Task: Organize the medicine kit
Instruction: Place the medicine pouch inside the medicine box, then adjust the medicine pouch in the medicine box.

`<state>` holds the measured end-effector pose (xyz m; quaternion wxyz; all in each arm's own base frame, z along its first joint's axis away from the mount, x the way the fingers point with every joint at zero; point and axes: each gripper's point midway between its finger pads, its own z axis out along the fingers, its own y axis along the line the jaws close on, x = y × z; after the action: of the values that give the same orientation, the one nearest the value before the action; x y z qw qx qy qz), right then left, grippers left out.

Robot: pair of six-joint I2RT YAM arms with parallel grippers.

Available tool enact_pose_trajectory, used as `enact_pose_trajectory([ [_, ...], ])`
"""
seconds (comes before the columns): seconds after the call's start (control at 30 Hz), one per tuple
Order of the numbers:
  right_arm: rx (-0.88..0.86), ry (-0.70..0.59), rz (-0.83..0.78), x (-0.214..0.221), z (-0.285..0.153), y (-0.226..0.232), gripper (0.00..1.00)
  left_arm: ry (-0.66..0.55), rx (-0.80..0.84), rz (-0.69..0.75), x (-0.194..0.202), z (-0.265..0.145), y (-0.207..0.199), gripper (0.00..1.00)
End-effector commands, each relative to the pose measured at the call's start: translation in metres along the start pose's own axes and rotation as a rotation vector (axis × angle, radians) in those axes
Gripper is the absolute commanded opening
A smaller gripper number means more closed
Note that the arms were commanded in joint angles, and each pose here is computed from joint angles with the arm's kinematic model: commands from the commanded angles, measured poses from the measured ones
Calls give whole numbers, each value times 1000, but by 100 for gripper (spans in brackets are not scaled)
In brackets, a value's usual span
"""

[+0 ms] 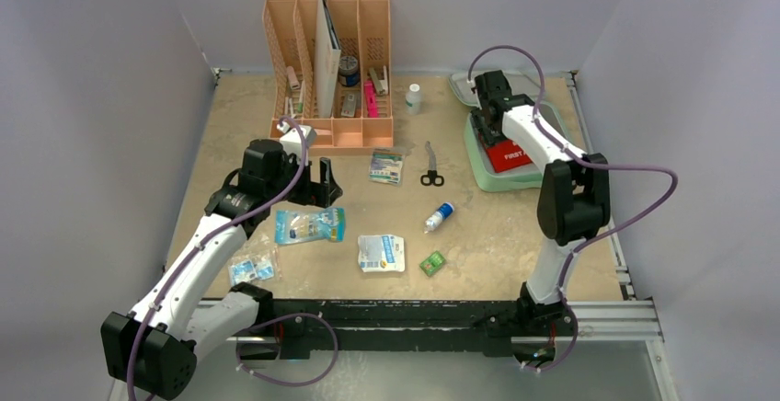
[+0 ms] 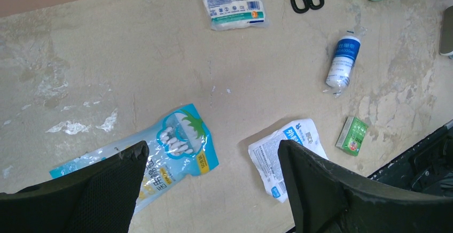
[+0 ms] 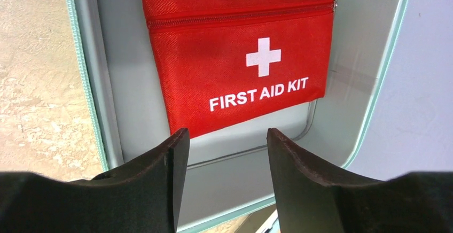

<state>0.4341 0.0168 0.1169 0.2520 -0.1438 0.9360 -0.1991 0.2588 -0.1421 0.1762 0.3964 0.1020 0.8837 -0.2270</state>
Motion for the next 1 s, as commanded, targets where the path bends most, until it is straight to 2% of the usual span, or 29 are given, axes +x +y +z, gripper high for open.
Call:
enact_pose_trajectory([
  [0.0, -29, -15, 53, -6, 5, 8, 61, -25, -1, 40, -4, -2, 0, 90],
  [0.53, -27, 44, 2, 4, 56, 23, 62, -18, -18, 45, -2, 0, 4, 90],
  [0.77, 28, 19, -26, -3, 63, 12, 50, -7, -25, 44, 0, 2, 5, 90],
  [0.97, 90, -10, -6, -12, 69, 2, 49, 3, -33, 45, 1, 4, 7, 90],
])
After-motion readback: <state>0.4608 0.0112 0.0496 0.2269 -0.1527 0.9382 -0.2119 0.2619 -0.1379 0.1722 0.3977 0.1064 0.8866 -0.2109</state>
